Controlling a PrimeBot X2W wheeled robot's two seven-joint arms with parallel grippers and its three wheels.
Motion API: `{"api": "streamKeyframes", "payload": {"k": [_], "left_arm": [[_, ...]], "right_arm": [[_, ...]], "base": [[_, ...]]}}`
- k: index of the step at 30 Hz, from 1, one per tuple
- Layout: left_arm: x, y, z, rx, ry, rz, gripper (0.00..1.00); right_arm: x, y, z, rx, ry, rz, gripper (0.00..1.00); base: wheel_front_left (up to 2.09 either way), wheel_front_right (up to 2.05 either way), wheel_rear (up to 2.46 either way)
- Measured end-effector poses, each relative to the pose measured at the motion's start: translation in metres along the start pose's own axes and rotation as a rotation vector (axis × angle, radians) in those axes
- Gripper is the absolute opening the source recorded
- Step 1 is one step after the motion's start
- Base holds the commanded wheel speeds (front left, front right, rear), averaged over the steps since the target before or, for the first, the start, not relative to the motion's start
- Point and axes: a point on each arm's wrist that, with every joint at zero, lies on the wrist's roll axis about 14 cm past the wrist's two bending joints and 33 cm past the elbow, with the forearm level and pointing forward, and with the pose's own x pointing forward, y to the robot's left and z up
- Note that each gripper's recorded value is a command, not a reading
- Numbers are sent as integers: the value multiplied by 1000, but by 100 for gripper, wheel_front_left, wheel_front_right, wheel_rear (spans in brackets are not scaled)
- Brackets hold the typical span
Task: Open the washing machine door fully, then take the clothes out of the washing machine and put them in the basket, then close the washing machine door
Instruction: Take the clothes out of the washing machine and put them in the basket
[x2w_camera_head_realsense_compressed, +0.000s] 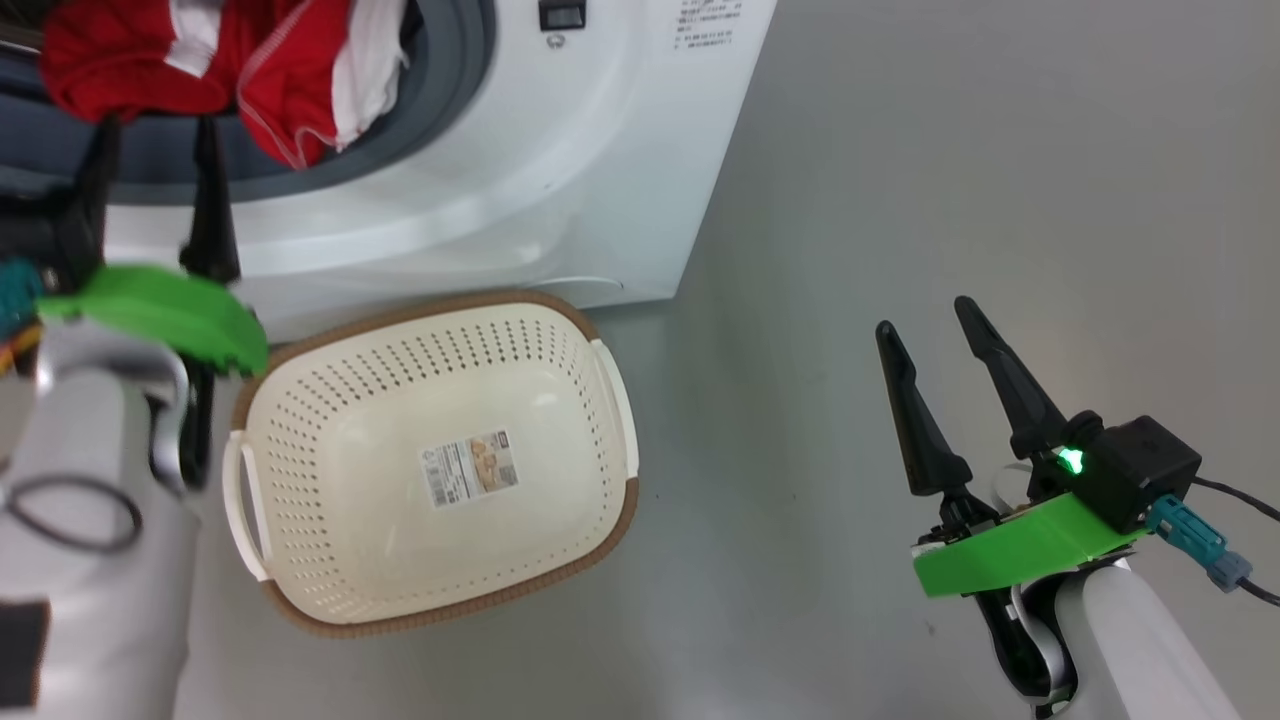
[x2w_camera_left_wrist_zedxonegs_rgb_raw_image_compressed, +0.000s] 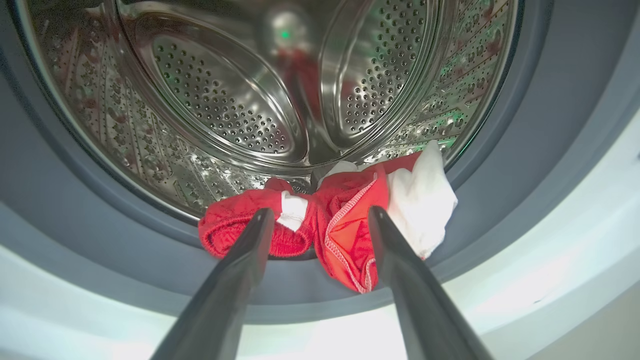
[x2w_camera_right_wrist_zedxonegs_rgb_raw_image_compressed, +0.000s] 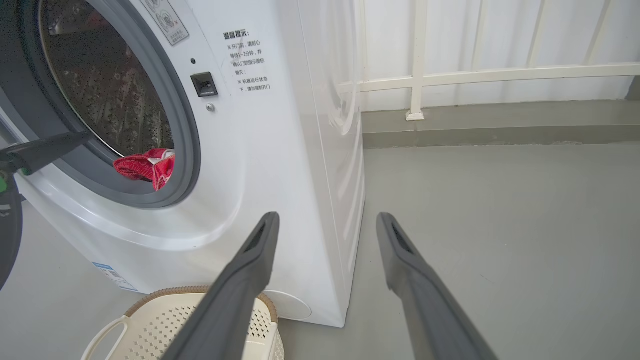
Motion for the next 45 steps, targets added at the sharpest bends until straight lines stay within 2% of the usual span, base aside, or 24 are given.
{"api": "streamKeyframes", "payload": {"k": [11,24,36,45], "left_arm": [[-80,-1,16,-26,-106,-14,100],[-142,3,21,-30,-125,19,100],[-186,-6,34,-44,-161,16,100],[-210,-1,26,-52,-137,43,100]], "right_arm": [[-17,0,23,-9,-54,-9,100],[-41,-2,43,-25,-102,-28,100],[-73,-7,61,-31,-153,-58,100],[-87,-6,65,-28,-169,-61,100]], "base": [[0,0,0],[0,0,0],[0,0,0],[0,0,0]]}}
